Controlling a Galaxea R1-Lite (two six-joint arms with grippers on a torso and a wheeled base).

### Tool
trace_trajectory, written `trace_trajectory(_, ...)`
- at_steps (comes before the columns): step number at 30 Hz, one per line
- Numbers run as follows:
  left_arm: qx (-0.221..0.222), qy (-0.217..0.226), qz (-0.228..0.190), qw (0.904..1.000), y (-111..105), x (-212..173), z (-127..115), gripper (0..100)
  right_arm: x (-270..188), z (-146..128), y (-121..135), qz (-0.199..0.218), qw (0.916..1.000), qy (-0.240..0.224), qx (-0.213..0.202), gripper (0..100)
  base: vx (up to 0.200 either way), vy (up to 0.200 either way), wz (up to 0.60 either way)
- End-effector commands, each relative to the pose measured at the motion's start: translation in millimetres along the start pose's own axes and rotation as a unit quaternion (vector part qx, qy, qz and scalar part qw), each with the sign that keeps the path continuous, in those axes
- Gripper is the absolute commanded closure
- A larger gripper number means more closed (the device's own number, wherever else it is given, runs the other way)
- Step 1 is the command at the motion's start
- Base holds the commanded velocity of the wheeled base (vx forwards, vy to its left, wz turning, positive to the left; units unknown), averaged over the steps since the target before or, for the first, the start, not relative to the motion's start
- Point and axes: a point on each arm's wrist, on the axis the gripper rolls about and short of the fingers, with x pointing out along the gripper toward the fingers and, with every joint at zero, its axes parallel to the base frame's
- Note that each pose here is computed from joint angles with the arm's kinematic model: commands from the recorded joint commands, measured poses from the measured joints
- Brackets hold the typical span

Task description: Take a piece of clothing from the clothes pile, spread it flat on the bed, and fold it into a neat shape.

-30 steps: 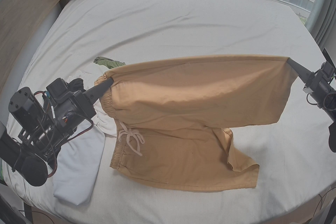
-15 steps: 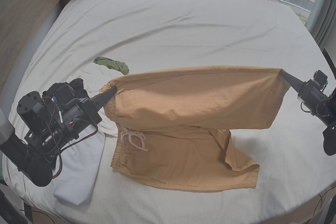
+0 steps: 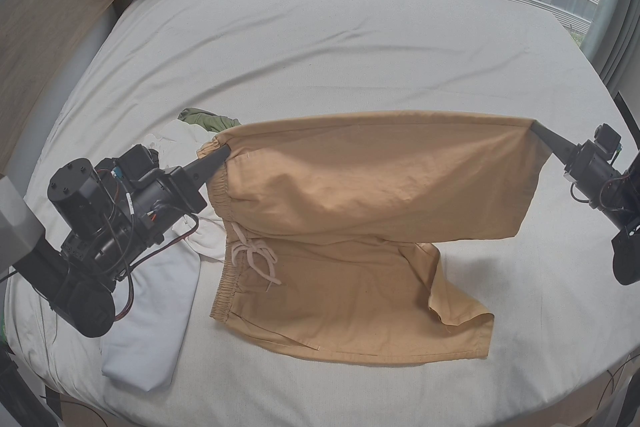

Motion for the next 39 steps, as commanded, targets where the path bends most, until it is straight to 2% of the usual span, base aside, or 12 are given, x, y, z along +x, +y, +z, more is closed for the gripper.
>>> trace_trajectory(1, -0.005, 0.011, 0.016, 0.9998, 11, 8, -12, 100, 7, -7, -14, -0.006, 0.9999, 0.009, 0.011, 100, 0.0, 0.0, 0.0)
trace_trajectory(9, -0.007, 0.004, 0.04, 0.9992, 22, 19, -21, 100, 13, -14, -25, -0.01, 0.9996, 0.017, 0.02, 100, 0.0, 0.0, 0.0)
trace_trajectory(14, -0.001, -0.025, 0.054, 0.9982, 29, 36, -20, 100, 25, -10, -35, -0.002, 0.9999, 0.011, 0.012, 100, 0.0, 0.0, 0.0)
trace_trajectory(22, -0.001, -0.039, 0.066, 0.9971, 40, 54, -28, 100, 38, -4, -46, -0.011, 0.9995, 0.018, 0.023, 100, 0.0, 0.0, 0.0)
trace_trajectory(31, 0.001, -0.052, 0.058, 0.9969, 47, 68, -30, 100, 54, -9, -71, -0.012, 0.9995, 0.019, 0.024, 100, 0.0, 0.0, 0.0)
trace_trajectory(39, 0.007, -0.081, 0.061, 0.9948, 61, 88, -30, 100, 68, -12, -90, -0.013, 0.9993, 0.02, 0.027, 100, 0.0, 0.0, 0.0)
